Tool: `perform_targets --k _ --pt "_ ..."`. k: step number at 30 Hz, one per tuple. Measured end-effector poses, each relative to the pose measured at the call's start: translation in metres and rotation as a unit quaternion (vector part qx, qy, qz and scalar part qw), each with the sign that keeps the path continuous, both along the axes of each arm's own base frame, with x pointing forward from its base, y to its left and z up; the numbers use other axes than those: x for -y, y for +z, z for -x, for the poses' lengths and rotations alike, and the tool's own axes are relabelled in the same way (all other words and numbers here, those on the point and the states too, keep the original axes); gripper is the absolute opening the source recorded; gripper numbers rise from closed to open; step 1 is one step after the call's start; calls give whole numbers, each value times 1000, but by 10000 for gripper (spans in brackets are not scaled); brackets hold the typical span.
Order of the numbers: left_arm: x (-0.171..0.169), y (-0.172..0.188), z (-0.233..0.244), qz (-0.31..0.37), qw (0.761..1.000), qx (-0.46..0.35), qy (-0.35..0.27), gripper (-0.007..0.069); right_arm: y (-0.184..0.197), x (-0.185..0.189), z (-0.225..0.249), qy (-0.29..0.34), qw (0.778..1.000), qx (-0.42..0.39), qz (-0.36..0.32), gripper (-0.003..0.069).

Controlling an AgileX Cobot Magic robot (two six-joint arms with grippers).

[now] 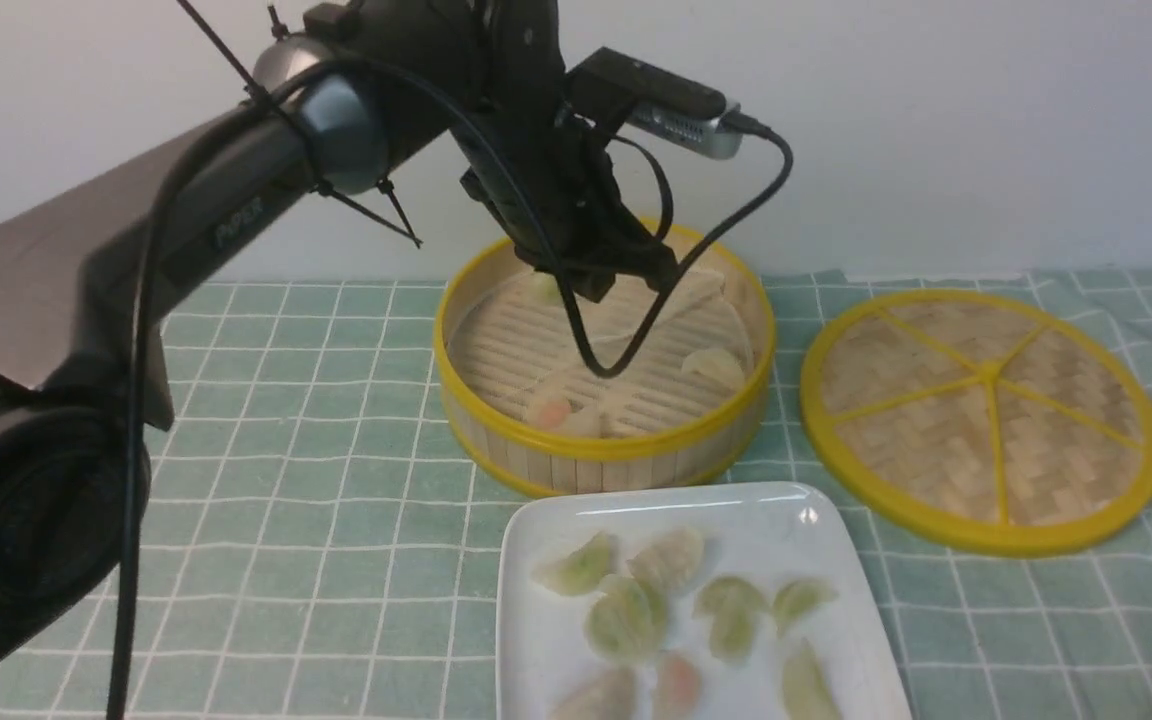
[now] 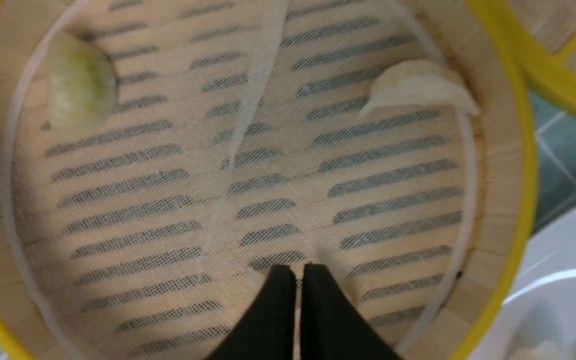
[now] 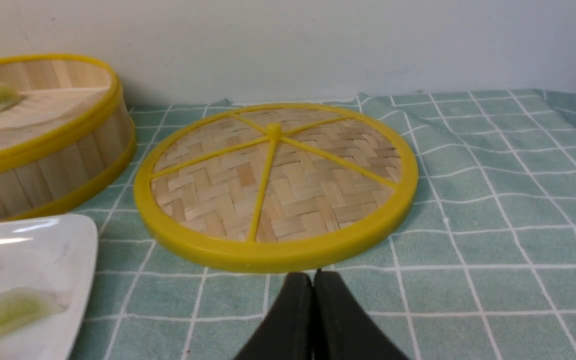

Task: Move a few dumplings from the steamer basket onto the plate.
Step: Use the left arm to grab a dumpling from the steamer

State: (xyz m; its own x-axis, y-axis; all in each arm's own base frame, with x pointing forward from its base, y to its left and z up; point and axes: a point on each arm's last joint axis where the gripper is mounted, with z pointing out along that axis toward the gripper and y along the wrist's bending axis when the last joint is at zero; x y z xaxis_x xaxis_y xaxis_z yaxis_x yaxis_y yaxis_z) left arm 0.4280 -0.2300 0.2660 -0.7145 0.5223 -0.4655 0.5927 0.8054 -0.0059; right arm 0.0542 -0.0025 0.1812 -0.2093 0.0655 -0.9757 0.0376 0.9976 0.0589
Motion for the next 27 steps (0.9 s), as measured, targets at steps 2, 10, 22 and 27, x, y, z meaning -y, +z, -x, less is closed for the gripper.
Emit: perform_targets --k 2,10,22,27 --pt "0 -13 -4 -12 1000 -8 -6 12 0 0 0 0 1000 0 0 -15" --pt "2 -63 -15 -53 998 -40 -24 256 0 0 0 0 1000 0 0 -15" --pt "-2 -86 -17 -82 993 -75 -27 510 0 0 0 0 1000 0 0 -15" --pt "-1 -86 -14 -91 990 -99 -28 510 0 0 0 0 1000 0 0 -15"
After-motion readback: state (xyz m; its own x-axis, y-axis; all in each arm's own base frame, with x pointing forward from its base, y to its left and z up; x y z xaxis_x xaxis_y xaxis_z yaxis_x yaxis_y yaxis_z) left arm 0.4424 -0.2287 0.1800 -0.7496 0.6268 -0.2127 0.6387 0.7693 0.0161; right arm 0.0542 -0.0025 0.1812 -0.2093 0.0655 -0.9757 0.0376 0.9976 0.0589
